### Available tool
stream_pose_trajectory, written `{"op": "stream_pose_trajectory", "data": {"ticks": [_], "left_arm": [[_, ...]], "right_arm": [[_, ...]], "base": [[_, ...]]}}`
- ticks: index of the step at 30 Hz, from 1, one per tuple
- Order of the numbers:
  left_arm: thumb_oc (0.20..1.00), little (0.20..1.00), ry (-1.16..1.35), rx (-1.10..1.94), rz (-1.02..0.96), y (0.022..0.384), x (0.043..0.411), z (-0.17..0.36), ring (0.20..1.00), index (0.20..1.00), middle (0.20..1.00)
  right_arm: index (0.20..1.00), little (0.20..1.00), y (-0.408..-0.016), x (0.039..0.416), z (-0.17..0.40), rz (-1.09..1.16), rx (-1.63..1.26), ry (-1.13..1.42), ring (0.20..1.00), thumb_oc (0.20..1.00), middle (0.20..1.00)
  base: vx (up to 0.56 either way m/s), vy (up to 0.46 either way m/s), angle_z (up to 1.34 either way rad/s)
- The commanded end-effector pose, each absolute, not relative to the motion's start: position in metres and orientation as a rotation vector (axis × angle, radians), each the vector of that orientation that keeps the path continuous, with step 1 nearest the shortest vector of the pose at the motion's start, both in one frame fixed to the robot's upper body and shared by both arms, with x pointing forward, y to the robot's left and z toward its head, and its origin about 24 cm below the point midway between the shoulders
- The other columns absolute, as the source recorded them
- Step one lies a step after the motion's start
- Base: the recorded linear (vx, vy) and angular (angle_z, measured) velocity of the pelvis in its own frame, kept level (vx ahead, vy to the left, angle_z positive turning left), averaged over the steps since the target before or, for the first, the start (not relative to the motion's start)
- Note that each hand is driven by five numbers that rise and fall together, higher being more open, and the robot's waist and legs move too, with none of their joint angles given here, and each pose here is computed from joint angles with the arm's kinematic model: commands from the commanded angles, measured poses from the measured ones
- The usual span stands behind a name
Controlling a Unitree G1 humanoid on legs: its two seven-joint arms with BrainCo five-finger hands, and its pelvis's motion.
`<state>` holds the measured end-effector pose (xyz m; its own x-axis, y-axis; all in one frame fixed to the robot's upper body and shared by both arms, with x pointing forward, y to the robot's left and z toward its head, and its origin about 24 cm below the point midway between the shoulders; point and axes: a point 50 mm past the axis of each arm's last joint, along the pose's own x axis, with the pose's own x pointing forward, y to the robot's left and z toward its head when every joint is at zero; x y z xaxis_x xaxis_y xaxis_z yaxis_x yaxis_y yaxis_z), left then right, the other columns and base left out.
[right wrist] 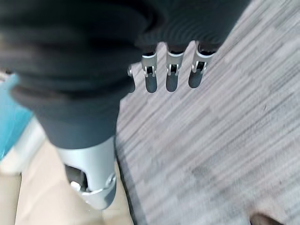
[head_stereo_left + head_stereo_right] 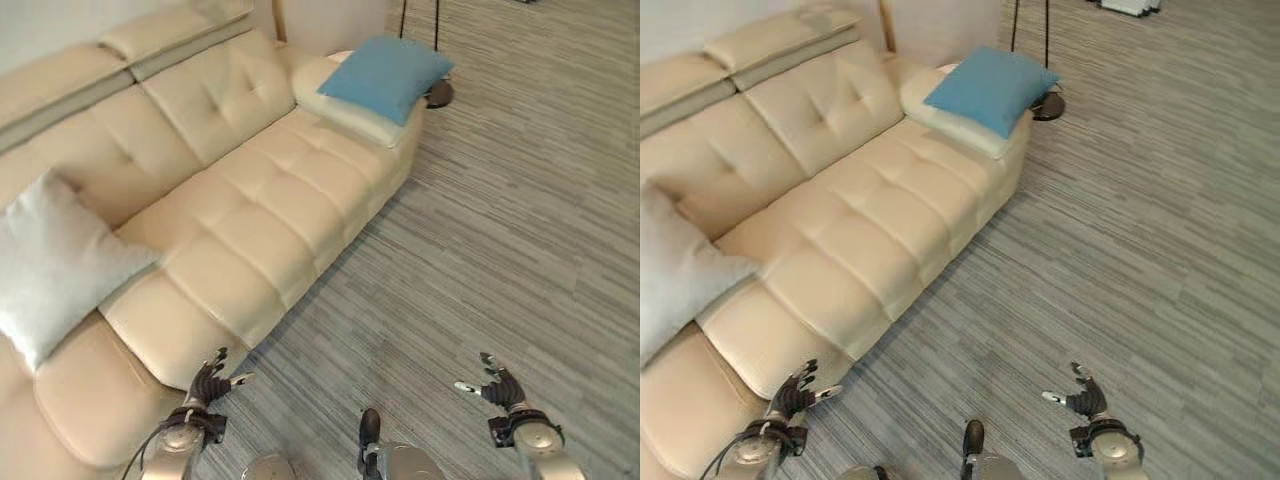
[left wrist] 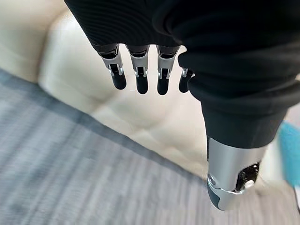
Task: Pick up all the scattered cushions and arrange them neatly on the sofa.
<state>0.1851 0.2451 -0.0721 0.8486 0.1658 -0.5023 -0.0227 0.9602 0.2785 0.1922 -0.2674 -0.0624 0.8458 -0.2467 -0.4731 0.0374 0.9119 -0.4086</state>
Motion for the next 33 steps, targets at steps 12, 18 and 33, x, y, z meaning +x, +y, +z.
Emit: {"op": "stream_pose_trajectory", "data": {"ticks": [12, 18, 33], "left_arm": [[1.000, 1.000, 0.512, 0.295, 0.167, 0.264, 0.179, -0.063, 1.000, 1.000, 1.000], [1.000, 1.000, 0.463, 0.326, 0.174, 0.271, 0.191, -0.052, 1.000, 1.000, 1.000], [1.000, 1.000, 0.452, 0.263, 0.154, 0.255, 0.193, -0.056, 1.000, 1.000, 1.000]], "right_arm": [[1.000, 1.000, -0.255, 0.200, -0.050, -0.125, -0.382, 0.439, 1.000, 1.000, 1.000], [1.000, 1.000, -0.245, 0.212, -0.042, -0.081, -0.377, 0.383, 1.000, 1.000, 1.000], [1.000, 1.000, -0.244, 0.208, -0.044, -0.064, -0.396, 0.390, 1.000, 1.000, 1.000]], "base": [[0.36, 0.078, -0.80], [0.24, 0.117, -0.41], [0.46, -0.095, -0.01]]}}
